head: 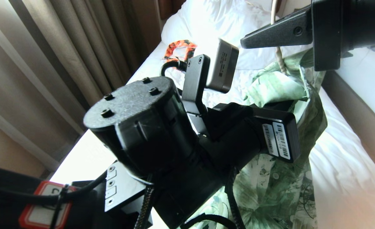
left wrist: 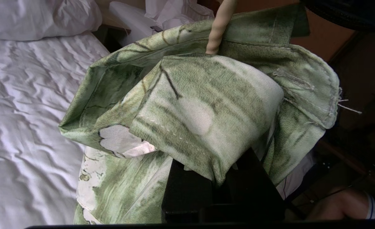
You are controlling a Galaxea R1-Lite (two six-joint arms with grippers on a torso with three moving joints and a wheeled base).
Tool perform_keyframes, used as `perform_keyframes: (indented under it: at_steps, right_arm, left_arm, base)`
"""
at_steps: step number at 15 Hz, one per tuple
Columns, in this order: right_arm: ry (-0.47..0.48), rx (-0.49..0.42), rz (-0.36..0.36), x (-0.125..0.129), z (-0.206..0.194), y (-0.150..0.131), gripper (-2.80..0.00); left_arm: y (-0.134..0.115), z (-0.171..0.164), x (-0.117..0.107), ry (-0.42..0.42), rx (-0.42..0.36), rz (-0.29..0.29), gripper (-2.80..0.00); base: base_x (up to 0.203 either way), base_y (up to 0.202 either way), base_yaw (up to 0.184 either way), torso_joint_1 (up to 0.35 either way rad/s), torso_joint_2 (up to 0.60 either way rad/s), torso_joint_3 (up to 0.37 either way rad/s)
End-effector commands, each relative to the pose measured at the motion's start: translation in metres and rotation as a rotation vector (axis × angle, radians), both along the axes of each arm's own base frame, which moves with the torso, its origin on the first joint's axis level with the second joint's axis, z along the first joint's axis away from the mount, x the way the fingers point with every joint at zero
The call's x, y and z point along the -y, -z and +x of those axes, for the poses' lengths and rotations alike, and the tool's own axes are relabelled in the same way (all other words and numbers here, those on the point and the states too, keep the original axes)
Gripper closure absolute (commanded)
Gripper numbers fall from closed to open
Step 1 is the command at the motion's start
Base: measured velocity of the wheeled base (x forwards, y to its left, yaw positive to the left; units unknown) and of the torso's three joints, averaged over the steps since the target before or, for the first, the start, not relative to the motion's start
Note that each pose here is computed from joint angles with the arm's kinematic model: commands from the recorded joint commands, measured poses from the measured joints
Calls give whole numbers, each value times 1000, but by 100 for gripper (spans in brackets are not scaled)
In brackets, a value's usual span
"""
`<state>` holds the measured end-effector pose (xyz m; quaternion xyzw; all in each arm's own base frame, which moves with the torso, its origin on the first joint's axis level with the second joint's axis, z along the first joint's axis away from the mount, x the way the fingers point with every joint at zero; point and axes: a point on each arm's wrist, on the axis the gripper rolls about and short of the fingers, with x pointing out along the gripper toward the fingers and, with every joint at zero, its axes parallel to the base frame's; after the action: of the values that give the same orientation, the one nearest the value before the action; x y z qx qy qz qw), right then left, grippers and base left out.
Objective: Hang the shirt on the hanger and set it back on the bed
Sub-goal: Take the clothes hanger out of the clothes
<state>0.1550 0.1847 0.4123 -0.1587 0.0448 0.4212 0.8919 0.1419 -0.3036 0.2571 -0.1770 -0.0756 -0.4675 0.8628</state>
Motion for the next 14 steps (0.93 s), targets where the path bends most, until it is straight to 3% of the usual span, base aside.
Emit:
perform_keyframes:
  at_steps: [1,4,5,10,14]
  right_arm:
    - [-1,-3,-7,-1,0,1,0]
    - [0,-5,-9,-2,1,2,0]
    - [2,-5,-9,-2,1,2,0]
    - [5,1,-2,-1,0,0,0]
    - [68,17,0,2,5,-1,0]
  left_arm:
    - [-7,-2,-6,-3,9,-23,0]
    - [-8,-5,-12,-6,12,-21,0]
    - [-7,-6,-15,-7,11,-16,-280]
    - [-14,-13,-31,-10,22,-30,-280]
    - [-12,-16,-51,-29,21,-20,-280]
  base:
    - [0,0,0,0,0,0]
    - [0,0,0,0,0,0]
    - [0,0,0,0,0,0]
    - [0,0,0,0,0,0]
    - [0,0,0,0,0,0]
